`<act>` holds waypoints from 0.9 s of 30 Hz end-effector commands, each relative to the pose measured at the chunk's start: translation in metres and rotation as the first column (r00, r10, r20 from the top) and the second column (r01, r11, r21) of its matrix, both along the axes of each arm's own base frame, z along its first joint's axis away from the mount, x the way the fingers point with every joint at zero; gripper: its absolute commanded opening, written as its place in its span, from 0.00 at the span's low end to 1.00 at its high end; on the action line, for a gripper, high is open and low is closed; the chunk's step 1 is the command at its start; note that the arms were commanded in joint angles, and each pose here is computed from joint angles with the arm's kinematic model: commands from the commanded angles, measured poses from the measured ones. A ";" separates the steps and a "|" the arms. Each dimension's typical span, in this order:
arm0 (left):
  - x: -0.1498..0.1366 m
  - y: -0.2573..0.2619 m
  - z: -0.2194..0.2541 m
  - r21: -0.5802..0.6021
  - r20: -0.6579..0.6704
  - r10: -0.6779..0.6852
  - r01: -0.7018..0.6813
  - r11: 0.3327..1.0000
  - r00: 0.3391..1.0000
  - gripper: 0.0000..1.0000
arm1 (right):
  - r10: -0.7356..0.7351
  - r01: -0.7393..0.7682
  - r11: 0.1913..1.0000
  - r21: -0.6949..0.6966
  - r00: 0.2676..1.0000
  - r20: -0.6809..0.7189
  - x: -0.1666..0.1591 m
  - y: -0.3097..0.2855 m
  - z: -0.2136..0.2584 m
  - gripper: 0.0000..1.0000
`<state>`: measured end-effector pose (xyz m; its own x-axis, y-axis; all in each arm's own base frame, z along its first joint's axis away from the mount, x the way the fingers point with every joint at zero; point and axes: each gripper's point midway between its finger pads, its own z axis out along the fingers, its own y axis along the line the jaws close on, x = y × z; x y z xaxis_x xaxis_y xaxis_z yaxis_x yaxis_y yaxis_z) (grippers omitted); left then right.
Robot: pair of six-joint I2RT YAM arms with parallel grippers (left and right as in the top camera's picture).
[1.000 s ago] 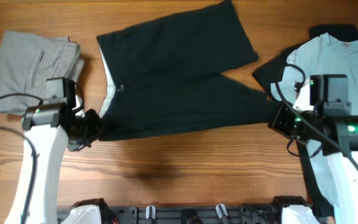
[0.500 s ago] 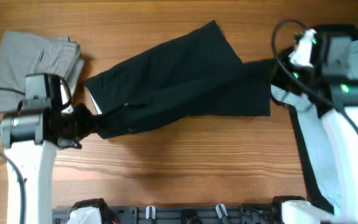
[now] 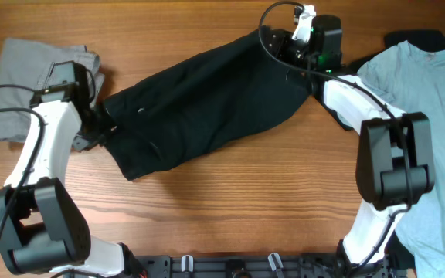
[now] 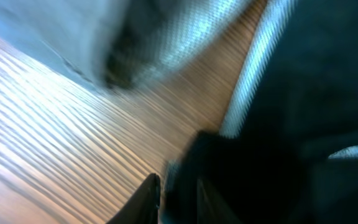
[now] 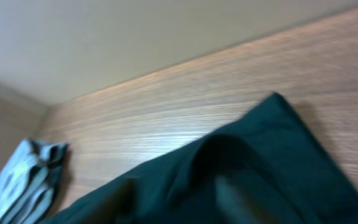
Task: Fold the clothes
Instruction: 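Lift the bottom edge and fold it up toward the waistband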
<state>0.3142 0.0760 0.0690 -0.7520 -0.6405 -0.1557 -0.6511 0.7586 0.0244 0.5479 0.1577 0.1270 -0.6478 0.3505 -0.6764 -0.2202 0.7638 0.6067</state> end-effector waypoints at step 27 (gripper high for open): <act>-0.024 -0.031 -0.005 -0.203 -0.062 -0.278 0.260 0.944 0.959 0.87 | -0.057 -0.168 0.955 -0.246 0.706 -0.705 -0.151 -0.083 -0.132 0.05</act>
<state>0.2927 0.0489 0.0659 -0.8868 -0.4620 0.0071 -0.4611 0.8839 -0.0785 0.4311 0.0779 0.0034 -0.9637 0.1632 -0.2112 0.0629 0.9079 0.4144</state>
